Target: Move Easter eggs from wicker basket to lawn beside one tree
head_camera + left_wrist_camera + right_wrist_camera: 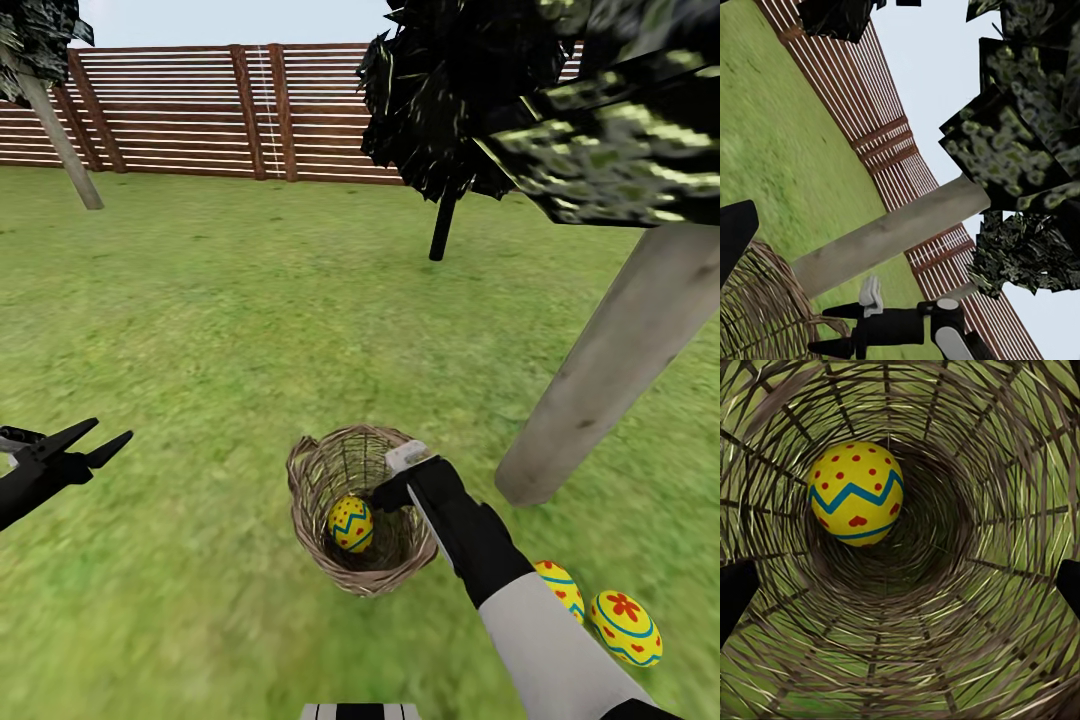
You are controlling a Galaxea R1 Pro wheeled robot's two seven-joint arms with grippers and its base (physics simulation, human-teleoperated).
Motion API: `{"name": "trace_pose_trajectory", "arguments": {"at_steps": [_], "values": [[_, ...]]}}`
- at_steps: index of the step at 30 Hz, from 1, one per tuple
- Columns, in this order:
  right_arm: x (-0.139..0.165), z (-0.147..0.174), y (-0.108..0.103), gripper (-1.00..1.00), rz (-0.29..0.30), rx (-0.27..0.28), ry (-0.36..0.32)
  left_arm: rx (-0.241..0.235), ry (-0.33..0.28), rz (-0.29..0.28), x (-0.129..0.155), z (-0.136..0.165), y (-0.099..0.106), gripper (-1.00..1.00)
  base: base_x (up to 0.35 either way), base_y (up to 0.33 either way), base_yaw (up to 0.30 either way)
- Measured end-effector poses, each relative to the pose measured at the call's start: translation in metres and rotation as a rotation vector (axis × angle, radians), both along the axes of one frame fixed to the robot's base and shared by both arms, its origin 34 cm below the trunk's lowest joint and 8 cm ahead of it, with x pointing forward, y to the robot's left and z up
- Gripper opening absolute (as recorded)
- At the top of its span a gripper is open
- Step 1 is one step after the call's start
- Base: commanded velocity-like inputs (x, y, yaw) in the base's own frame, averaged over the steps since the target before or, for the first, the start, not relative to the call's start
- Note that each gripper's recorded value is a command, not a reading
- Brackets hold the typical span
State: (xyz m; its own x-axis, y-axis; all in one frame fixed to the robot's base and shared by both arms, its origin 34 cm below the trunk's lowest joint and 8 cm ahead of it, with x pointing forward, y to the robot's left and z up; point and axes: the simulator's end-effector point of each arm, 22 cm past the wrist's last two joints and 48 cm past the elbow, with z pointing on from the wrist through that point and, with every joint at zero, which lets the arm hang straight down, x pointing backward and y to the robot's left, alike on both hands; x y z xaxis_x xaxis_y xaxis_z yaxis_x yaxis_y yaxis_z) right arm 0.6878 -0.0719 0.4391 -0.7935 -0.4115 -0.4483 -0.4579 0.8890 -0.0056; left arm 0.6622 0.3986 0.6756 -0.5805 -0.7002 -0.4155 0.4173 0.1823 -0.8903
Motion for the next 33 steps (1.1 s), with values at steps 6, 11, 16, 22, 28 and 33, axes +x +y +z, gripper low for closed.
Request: {"name": "trace_pose_trajectory", "arguments": {"at_steps": [6, 11, 16, 22, 28, 33], "values": [[0.0011, 0.0018, 0.0015, 1.00, 0.001, 0.002, -0.004, -0.001, 0.000, 0.000, 0.0000, -0.0002, 0.0000, 1.00, 0.000, 0.000, 0.000], [0.0012, 0.0019, 0.0015, 1.00, 0.001, 0.002, -0.004, -0.002, 0.000, 0.000, 0.0000, -0.0004, -0.0003, 1.00, 0.000, 0.000, 0.000], [0.0009, 0.0015, 0.0013, 1.00, 0.002, -0.001, -0.004, -0.005, -0.003, 0.000, 0.0000, 0.0003, -0.0008, 1.00, 0.069, 0.095, 0.000], [0.0009, 0.0015, 0.0013, 1.00, 0.003, -0.002, -0.004, -0.005, -0.003, 0.000, 0.0000, 0.0003, -0.0011, 1.00, 0.161, 0.229, 0.000], [0.0009, 0.0006, 0.0003, 1.00, 0.002, -0.007, -0.004, -0.007, -0.002, -0.001, 0.0002, -0.0003, -0.0021, 1.00, 0.040, 0.054, 0.000], [-0.0011, -0.0035, -0.0017, 1.00, 0.000, -0.013, 0.006, -0.007, -0.002, -0.001, 0.0002, -0.0006, -0.0021, 1.00, 0.003, 0.004, 0.106]]}}
